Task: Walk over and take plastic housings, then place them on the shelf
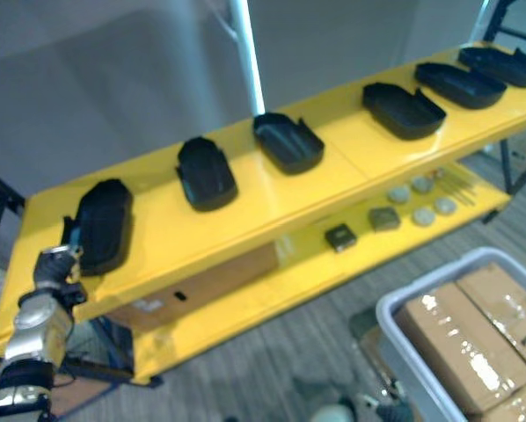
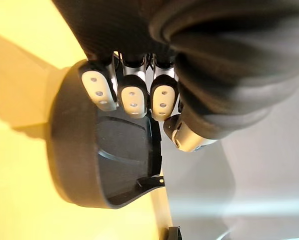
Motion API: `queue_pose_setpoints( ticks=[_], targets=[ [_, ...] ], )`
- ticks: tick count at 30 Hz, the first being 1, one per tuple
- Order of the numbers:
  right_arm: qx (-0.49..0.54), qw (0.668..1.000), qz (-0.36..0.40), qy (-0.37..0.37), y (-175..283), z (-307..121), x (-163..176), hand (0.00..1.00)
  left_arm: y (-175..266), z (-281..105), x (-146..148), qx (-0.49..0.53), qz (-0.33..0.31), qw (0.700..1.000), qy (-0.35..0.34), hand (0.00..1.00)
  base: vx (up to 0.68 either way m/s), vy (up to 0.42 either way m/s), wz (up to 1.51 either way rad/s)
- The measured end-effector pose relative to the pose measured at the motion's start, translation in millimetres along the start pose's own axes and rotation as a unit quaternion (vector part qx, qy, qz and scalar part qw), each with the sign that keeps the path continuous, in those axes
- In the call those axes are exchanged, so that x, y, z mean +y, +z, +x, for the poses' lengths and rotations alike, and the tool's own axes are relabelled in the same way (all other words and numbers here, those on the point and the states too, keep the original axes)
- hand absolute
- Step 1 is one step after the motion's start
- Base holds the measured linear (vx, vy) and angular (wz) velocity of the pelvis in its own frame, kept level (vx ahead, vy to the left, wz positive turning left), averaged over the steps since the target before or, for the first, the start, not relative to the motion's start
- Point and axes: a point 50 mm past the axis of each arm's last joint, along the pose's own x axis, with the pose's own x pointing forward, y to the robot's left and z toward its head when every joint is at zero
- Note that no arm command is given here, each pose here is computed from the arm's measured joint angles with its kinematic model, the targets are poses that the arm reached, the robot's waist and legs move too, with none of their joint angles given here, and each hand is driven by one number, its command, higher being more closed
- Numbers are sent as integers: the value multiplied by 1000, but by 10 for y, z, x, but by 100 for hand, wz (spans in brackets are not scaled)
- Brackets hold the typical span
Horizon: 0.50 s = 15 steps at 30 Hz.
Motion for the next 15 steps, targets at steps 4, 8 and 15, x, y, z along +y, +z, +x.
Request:
queue_pose_setpoints(
  ticks=[4, 8, 15],
  targets=[
    [3, 1000, -4, -3, -19, -12, -35, 0, 85, 48, 73, -4, 2, 1000, 13, 100, -1, -3, -3],
    [3, 1000, -6, -3, -24, -15, -50, 0, 104, 72, 95, -1, -8, 1000, 22, 100, 0, -2, 1],
    [3, 1000, -8, -1, -24, -16, -45, 0, 217, 137, 128, -8, -15, 999, 35, 100, -1, -4, -4]
  ],
)
